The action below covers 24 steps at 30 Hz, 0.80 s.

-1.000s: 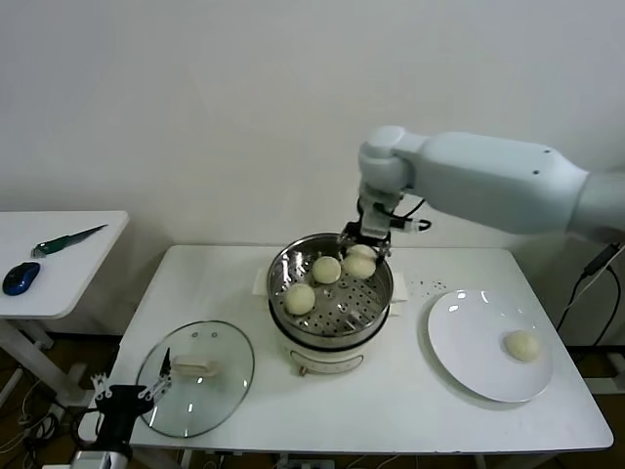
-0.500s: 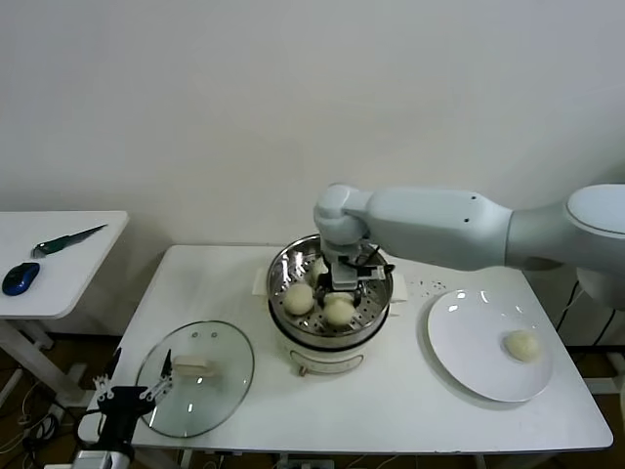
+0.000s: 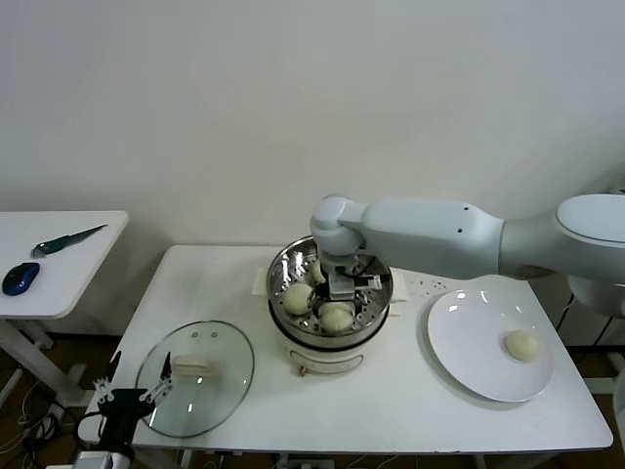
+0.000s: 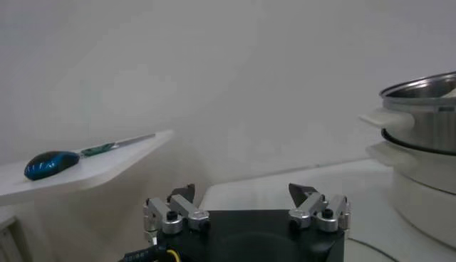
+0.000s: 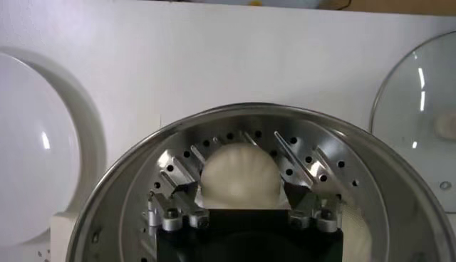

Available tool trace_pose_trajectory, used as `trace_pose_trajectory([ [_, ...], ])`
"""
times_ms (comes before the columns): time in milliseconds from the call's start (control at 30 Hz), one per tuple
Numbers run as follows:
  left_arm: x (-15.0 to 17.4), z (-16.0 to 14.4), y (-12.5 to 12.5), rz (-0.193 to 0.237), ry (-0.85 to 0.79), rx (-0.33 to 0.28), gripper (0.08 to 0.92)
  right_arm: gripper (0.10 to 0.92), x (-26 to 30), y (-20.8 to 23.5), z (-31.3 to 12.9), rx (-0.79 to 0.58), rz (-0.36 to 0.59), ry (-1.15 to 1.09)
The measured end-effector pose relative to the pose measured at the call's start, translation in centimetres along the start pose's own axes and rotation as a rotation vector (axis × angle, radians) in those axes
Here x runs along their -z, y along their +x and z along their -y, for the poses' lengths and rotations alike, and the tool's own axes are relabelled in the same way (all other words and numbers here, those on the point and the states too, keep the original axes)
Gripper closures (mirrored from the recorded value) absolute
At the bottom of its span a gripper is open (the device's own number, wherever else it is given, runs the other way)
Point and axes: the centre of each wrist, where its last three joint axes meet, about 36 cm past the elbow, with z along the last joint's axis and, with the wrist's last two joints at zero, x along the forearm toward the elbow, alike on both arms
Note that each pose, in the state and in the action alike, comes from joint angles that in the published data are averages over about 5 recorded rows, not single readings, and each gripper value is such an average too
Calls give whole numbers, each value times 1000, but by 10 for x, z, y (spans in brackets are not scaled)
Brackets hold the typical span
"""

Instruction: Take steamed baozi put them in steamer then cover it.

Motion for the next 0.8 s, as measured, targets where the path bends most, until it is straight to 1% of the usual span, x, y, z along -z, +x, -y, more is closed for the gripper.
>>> trace_pose_trajectory([
  [200,0,0,-1,1,-2,0,177,199,-11,19,-15,-32,-24,-53],
  [367,1,-1,-1,5,-5,0,177,199,-24,42,-46,-77,-72,-140],
  [533,2,-2,-1,8,-9,-4,177,200,-36,62,-103,-161,-126,-354],
  [667,4,-1,-3,14,-8,-10,177,200,-39,69,-162,-223,-148,-611],
  [800,6,0,-5,17,-8,-11,177,200,-38,67,-228,-254,-153,-883],
])
